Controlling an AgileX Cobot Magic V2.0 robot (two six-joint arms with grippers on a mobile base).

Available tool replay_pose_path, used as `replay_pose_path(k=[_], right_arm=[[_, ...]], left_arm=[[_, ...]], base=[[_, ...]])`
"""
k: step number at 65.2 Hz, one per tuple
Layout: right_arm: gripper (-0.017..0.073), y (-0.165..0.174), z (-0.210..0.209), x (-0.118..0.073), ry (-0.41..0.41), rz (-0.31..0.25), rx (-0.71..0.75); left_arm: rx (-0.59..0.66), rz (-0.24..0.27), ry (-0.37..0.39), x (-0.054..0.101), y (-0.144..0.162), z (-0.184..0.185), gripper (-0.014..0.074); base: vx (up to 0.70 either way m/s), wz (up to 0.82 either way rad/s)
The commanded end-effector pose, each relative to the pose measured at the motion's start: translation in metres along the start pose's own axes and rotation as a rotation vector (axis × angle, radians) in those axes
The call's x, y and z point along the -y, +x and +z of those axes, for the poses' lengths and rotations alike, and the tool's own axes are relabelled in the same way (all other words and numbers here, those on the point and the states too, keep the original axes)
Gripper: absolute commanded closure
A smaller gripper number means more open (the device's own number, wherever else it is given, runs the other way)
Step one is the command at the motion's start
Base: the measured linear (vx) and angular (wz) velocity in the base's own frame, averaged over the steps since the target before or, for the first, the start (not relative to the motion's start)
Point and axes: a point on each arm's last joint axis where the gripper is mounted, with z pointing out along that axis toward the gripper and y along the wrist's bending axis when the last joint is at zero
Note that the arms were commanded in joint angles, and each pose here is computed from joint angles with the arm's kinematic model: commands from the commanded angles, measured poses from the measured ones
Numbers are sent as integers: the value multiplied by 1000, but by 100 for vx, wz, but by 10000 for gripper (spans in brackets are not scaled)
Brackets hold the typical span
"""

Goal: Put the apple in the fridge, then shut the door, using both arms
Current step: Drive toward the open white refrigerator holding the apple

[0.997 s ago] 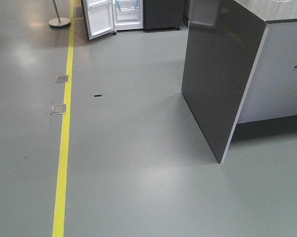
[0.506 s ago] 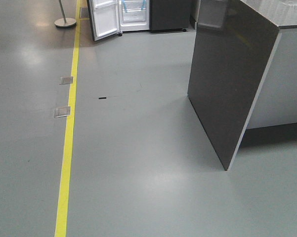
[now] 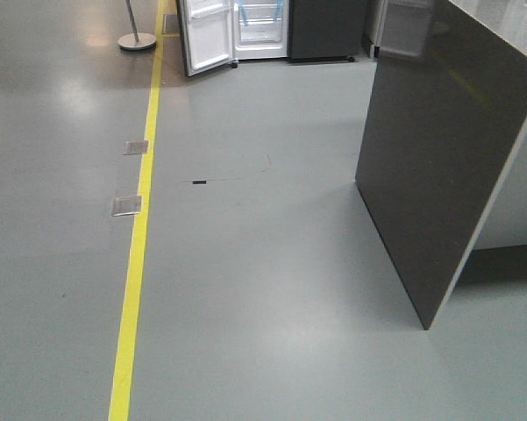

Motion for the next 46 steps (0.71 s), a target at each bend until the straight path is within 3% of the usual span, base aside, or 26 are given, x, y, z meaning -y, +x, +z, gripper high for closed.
replay_pose_path(k=[1, 46], right_arm=[[474, -14, -5, 0, 6, 7, 91], [474, -14, -5, 0, 6, 7, 91]], left_arm=[[65, -9, 19, 1, -1, 1, 598], [65, -9, 19, 1, -1, 1, 598]], base=[[16, 15], [16, 11]])
